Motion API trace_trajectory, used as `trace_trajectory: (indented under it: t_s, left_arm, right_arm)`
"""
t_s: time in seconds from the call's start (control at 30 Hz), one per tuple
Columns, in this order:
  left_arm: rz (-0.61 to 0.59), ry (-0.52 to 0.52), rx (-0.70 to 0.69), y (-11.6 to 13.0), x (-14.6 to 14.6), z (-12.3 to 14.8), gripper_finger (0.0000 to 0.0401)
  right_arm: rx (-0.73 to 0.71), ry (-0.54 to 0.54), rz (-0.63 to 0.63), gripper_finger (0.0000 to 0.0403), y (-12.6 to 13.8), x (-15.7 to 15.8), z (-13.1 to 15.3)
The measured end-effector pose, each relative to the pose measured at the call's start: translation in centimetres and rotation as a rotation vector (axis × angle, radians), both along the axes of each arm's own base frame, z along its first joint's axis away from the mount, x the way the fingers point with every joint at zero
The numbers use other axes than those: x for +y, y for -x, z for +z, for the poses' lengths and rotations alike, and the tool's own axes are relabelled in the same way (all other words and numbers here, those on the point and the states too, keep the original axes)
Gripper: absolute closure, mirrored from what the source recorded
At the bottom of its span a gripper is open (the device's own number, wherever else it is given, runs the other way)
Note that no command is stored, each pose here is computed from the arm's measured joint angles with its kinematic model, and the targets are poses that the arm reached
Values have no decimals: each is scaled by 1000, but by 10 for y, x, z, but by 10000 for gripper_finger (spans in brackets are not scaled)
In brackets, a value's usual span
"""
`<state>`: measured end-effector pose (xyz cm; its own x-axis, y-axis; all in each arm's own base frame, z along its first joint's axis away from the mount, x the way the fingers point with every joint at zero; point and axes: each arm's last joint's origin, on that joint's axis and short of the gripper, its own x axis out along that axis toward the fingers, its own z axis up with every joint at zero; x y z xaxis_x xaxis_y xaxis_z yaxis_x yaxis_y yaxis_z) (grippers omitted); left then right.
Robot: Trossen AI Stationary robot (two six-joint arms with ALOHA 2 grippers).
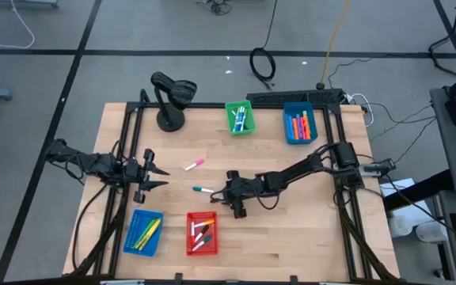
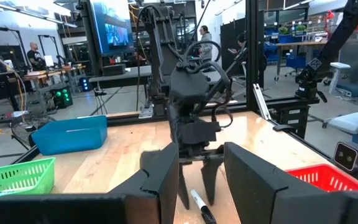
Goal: Pick & Place Markers
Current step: Put the black mini marker into the red bin
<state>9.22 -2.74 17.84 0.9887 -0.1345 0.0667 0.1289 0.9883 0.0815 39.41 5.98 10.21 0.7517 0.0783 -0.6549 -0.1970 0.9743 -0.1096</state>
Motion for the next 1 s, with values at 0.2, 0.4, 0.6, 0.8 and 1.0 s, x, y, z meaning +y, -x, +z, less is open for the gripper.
trace_trajectory:
  t_s: [0.2, 0.4, 0.6, 0.8, 1.0]
  left_arm:
    - [0, 0, 0, 0, 0, 0, 267]
    - [0, 0, 0, 0, 0, 0, 267]
    - [0, 0, 0, 0, 0, 0, 267]
    - [0, 0, 1, 0, 0, 0, 267]
    - [0, 0, 0, 0, 0, 0, 267]
  right_arm:
    - [60, -20, -8, 236, 1, 0, -15]
    - [130, -5, -1, 298, 7, -1, -20]
    - [197, 4, -1, 379, 11, -4, -24]
    - [209, 8, -4, 376, 13, -4, -24]
    - [168, 15, -7, 377, 17, -6, 8]
